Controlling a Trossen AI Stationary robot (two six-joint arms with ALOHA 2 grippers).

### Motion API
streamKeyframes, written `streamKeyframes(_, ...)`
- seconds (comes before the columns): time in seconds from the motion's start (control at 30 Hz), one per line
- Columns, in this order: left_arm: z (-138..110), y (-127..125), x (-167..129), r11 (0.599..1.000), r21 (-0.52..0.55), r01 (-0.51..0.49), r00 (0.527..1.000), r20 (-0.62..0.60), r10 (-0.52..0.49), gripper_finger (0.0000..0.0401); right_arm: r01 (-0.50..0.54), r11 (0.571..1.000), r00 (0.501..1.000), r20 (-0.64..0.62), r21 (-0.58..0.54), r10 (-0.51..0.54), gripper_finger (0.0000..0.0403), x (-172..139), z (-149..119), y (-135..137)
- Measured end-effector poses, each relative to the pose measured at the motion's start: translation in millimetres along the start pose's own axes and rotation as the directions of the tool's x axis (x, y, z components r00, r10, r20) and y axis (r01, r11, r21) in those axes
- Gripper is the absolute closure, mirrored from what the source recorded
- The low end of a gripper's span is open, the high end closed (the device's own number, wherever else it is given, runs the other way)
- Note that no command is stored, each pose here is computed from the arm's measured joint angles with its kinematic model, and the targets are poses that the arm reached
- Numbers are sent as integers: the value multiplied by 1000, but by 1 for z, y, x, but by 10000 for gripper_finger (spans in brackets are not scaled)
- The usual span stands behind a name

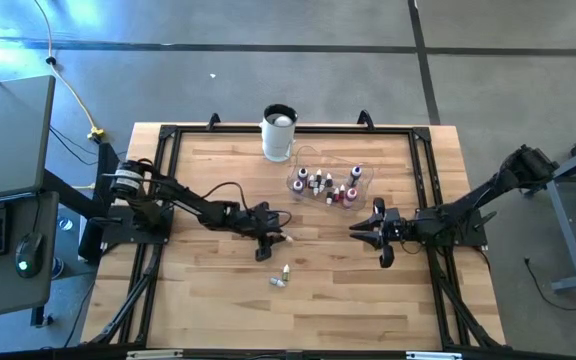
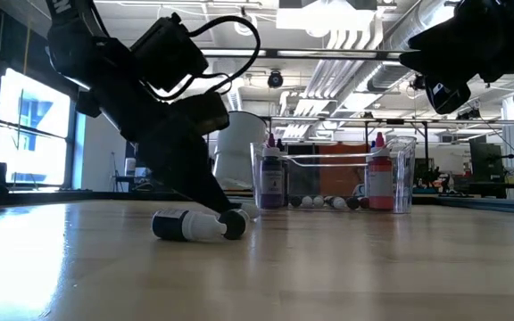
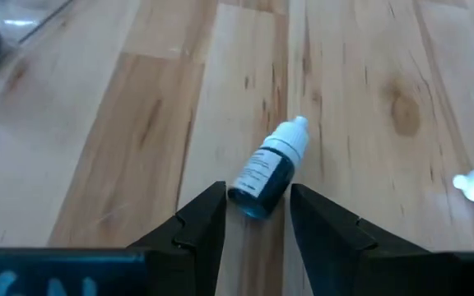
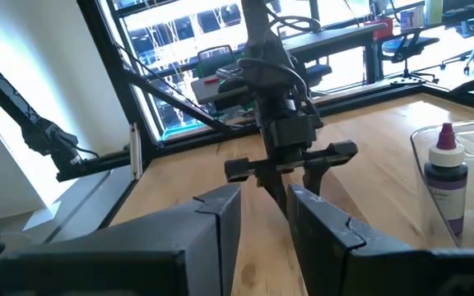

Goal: Pick & Place food coloring
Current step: Put the small black food coloring bottle into the transparent container

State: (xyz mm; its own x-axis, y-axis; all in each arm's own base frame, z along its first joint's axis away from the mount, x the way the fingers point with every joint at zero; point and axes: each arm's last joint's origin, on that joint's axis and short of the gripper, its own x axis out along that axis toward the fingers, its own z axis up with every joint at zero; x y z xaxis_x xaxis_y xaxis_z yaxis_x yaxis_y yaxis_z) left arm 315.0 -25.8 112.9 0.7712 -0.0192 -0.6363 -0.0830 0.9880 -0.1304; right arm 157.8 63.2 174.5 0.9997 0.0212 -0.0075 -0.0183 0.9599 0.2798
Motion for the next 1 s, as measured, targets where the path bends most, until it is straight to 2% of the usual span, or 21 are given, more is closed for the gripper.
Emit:
streamKeyframes(0.37, 0, 0, 0, 1000, 5, -9, 1000, 6, 9, 269, 0, 1000, 1000, 0, 0, 0, 308, 0, 0, 0)
streamKeyframes(0.7, 1, 0, 0, 1000, 20, 17, 1000, 12, -18, 340, 0, 1000, 1000, 0, 0, 0, 308, 0, 0, 0)
streamKeyframes(0.9, 13, -3, 0, 999, -3, 40, 992, 117, -40, 339, 0, 1000, 1000, 1, 0, 0, 308, 0, 0, 0)
streamKeyframes(1.0, 28, -6, 0, 999, -16, 51, 985, 166, -48, 339, 1, 1000, 1000, 1, 0, -1, 308, 0, 0, 0)
